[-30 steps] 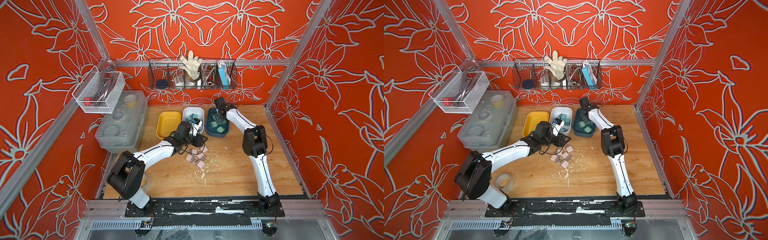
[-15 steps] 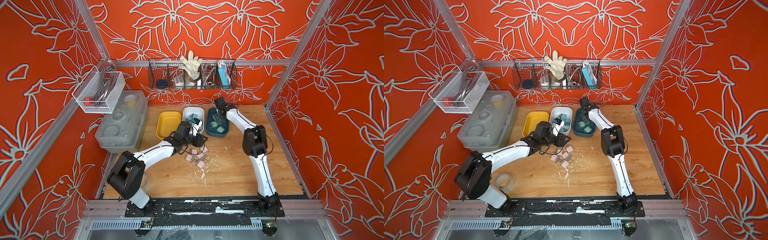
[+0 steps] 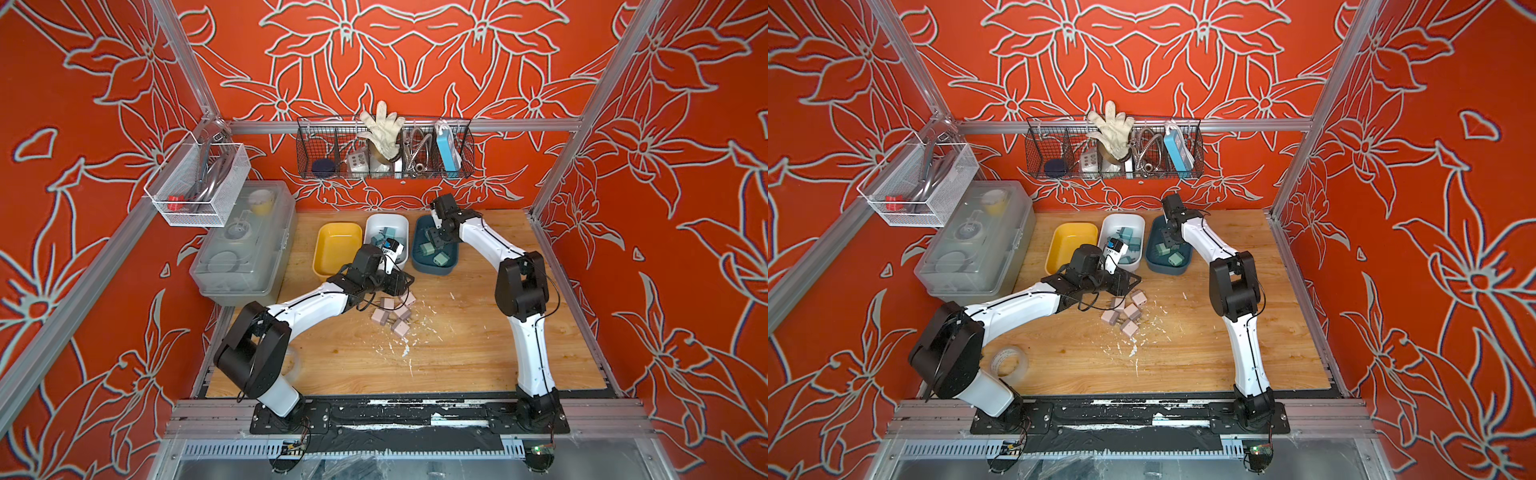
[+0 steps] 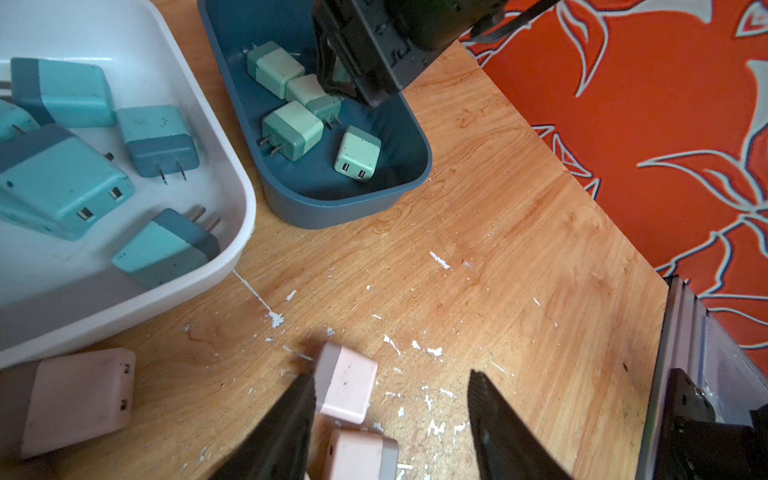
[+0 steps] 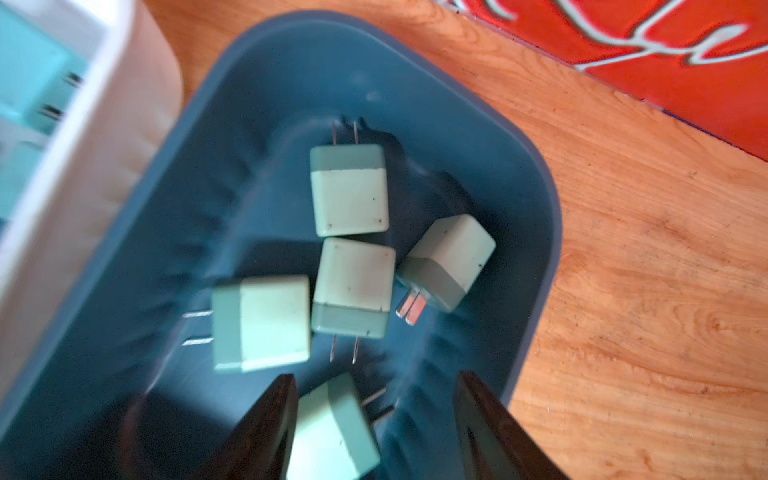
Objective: Place the plugs by color into the storage box
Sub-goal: Place the plug in the storage box, then pick up the plug from the center of the board.
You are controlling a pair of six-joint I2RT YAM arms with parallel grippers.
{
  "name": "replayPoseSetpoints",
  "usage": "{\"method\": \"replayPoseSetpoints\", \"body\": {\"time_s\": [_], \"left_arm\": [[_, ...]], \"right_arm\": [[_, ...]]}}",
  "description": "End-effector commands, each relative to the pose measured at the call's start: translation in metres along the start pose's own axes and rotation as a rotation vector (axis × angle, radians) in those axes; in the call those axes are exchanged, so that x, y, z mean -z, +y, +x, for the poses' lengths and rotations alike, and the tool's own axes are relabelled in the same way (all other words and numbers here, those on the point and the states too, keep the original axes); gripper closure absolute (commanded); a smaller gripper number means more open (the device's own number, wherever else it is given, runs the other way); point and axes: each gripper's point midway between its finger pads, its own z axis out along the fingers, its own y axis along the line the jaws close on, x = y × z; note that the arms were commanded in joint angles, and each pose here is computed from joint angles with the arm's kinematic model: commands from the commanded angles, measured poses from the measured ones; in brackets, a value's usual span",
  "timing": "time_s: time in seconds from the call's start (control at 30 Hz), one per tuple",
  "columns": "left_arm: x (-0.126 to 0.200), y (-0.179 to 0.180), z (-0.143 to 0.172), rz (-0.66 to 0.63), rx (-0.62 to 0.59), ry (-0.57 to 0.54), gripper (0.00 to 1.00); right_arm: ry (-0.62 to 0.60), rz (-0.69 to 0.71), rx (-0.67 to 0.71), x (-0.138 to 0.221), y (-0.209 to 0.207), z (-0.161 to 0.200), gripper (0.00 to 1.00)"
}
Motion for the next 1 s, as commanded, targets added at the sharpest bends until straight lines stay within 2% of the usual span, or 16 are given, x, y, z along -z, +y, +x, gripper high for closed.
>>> {"method": "replayPoseSetpoints", "body": {"time_s": [0.0, 0.4, 0.6, 0.77, 0.97], "left_arm": [[0.002, -0.001, 0.001, -0.007, 0.034, 0.021, 0.41], [0.026, -0.001, 0.017, -0.048, 0.152, 0.059, 0.42], [0.046, 0.001, 0.051, -0.100, 0.243, 0.134, 0.43], [0.063, 0.003, 0.087, -0.156, 0.266, 0.203, 0.43], [0.083, -0.010, 0.109, -0.141, 0.257, 0.172, 0.43]], "right_arm": [[-0.051, -0.061, -0.038, 0.025, 0.009, -0.008, 0.35], [-0.062, -0.201, -0.067, 0.082, 0.054, 0.032, 0.38], [-0.078, -0.275, -0.036, 0.114, 0.094, 0.062, 0.38], [-0.090, -0.373, -0.019, 0.134, 0.126, 0.090, 0.39], [-0.138, -0.446, -0.018, 0.145, 0.137, 0.126, 0.39]]}}
